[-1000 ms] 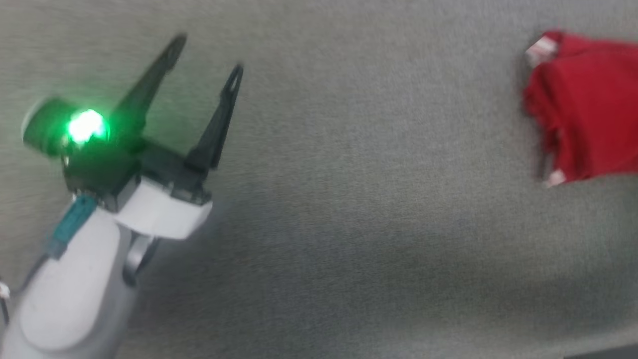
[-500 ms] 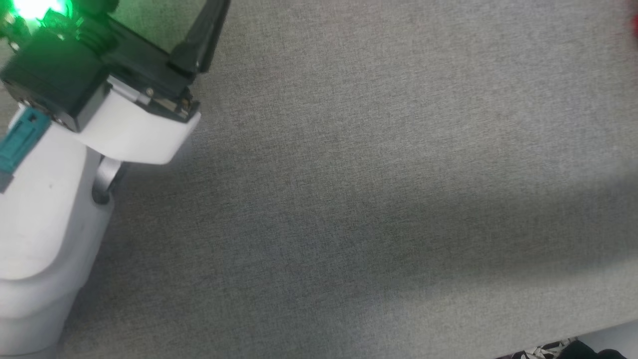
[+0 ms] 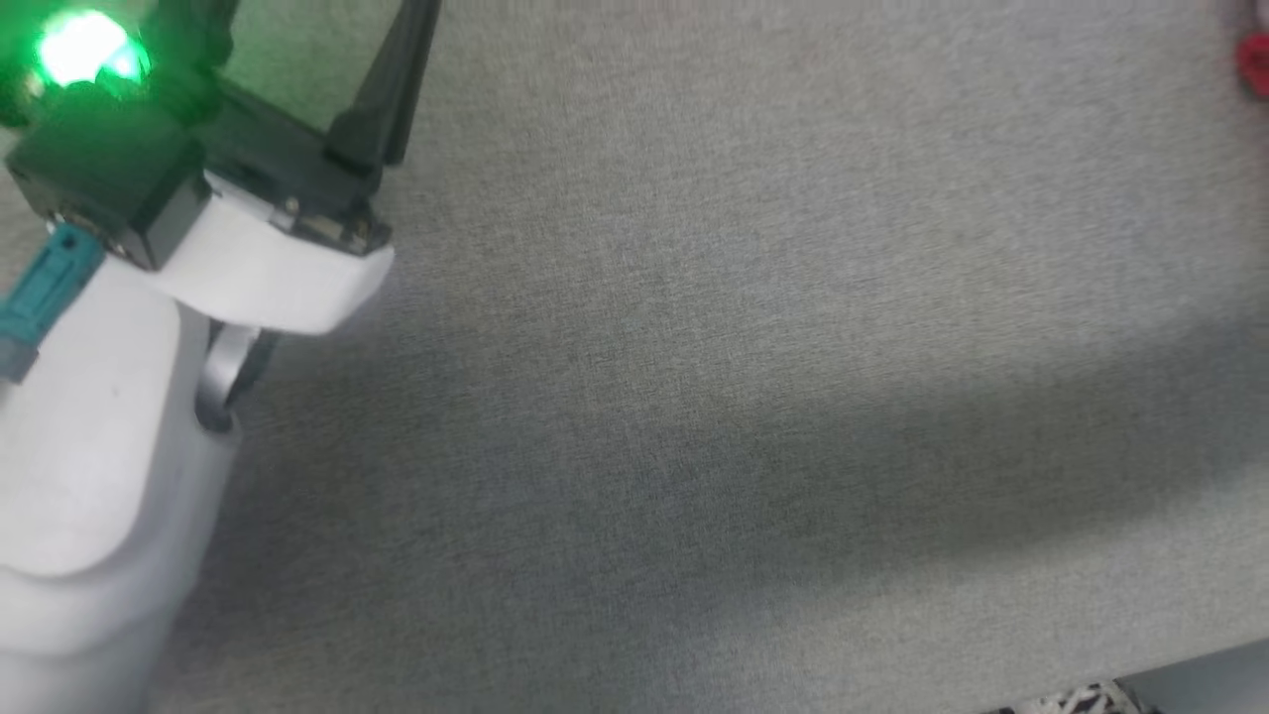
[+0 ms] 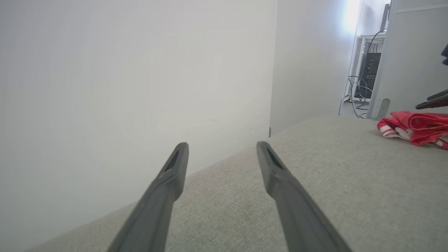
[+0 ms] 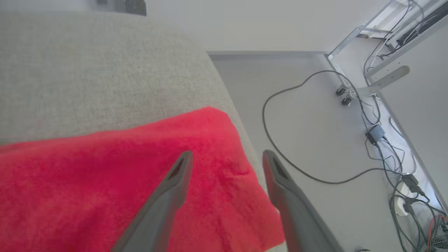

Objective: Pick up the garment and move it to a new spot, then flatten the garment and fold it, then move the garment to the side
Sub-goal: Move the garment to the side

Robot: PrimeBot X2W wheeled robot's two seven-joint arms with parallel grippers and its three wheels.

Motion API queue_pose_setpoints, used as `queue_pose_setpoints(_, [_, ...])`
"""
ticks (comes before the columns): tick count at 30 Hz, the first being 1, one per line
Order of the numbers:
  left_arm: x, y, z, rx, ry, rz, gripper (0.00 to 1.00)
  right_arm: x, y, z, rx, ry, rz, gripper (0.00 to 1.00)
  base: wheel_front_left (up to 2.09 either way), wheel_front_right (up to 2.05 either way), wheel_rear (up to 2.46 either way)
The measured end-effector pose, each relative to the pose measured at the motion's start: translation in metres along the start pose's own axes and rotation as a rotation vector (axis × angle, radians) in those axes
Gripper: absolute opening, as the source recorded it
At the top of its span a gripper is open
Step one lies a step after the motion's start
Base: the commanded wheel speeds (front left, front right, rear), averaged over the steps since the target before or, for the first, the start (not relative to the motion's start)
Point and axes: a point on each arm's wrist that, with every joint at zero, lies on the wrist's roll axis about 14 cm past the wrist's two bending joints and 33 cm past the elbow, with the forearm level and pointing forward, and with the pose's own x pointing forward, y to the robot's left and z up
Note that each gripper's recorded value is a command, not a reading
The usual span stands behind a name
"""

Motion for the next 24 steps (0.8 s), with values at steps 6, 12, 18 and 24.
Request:
queue_pose_setpoints(6, [-0.031, 0.001, 0.014, -0.027, 0.054, 0.078, 1.0, -0.024, 0.037, 0.015, -0.009, -0.087, 0.137, 1.0, 0.0, 0.0, 0.0])
queue_pose_setpoints(12, [-0.083, 0.004, 0.022, -0.061, 0.148, 0.201, 1.0, -0.067, 0.104, 0.027, -0.003, -0.214, 0.345, 1.0, 0.0, 0.0, 0.0])
queue_pose_setpoints(18, [-0.135, 0.009, 0.046, -0.059, 0.181, 0.323, 1.0, -0.118, 0.155, 0.027, 0.024, -0.296, 0.511, 1.0, 0.0, 0.0, 0.0])
queue_pose_setpoints(24, [-0.179, 0.013, 0.075, -0.049, 0.167, 0.427, 1.0, -0.158, 0.185, 0.028, 0.087, -0.349, 0.616, 1.0, 0.0, 0.0, 0.0])
